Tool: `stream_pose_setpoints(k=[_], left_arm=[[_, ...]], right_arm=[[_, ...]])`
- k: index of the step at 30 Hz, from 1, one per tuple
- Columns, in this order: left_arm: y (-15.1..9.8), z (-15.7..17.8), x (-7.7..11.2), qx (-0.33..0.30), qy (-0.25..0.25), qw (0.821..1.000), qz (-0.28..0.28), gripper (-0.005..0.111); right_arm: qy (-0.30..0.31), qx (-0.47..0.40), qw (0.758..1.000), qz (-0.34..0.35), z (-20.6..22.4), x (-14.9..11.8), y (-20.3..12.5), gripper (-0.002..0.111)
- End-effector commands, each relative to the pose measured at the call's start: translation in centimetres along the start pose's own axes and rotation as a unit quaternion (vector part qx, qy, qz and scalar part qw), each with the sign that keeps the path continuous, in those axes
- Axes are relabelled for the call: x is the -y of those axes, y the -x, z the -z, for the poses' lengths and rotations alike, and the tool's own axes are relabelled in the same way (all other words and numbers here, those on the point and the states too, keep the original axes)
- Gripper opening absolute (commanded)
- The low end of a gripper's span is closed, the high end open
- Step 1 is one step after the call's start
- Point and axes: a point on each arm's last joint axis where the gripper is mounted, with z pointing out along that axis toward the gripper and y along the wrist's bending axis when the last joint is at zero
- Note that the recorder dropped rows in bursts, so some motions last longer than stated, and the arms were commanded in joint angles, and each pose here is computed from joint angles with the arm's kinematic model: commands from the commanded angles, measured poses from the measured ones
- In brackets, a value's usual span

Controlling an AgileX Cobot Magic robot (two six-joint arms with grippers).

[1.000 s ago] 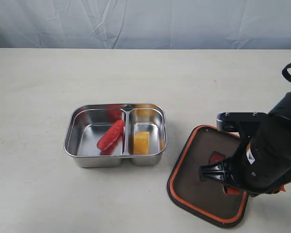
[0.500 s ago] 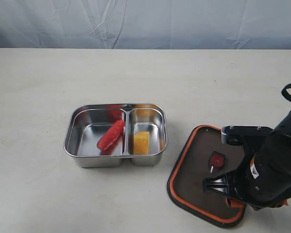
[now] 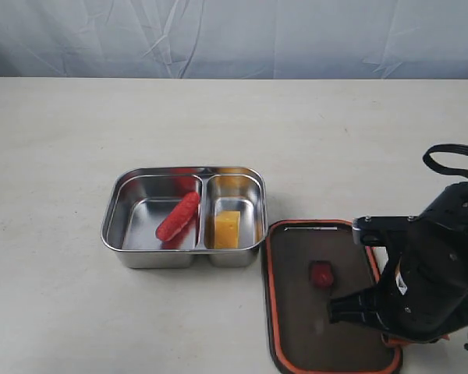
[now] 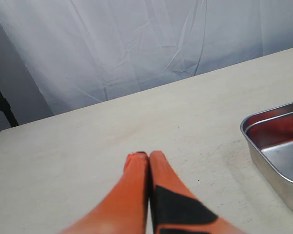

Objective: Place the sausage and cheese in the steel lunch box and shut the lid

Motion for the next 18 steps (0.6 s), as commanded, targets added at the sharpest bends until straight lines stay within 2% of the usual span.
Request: stream_pose_setpoints(k=[1,6,12,18], left_arm=[[0.0,0.0,0.1,0.005,-0.004,1.0,0.007,0.0],[0.0,0.0,0.1,0.005,-0.004,1.0,0.007,0.0],[0.0,0.0,0.1,0.005,-0.004,1.0,0.006,0.0],[0.0,0.0,0.1,0.005,-0.004,1.0,0.006,0.0]], right_arm=[[-0.03,-0.028,0.999,0.001,0.0,0.6,-0.5,0.0],[-0.072,-0.021,0.997,-0.019,0.2,1.4,-0.5,0.0],[-0.114,0.033,0.993,-0.028,1.8,2.7,0.0,0.0],[-0.107,0.121,0.986,-0.042,4.4,3.6,0.4,0.0]])
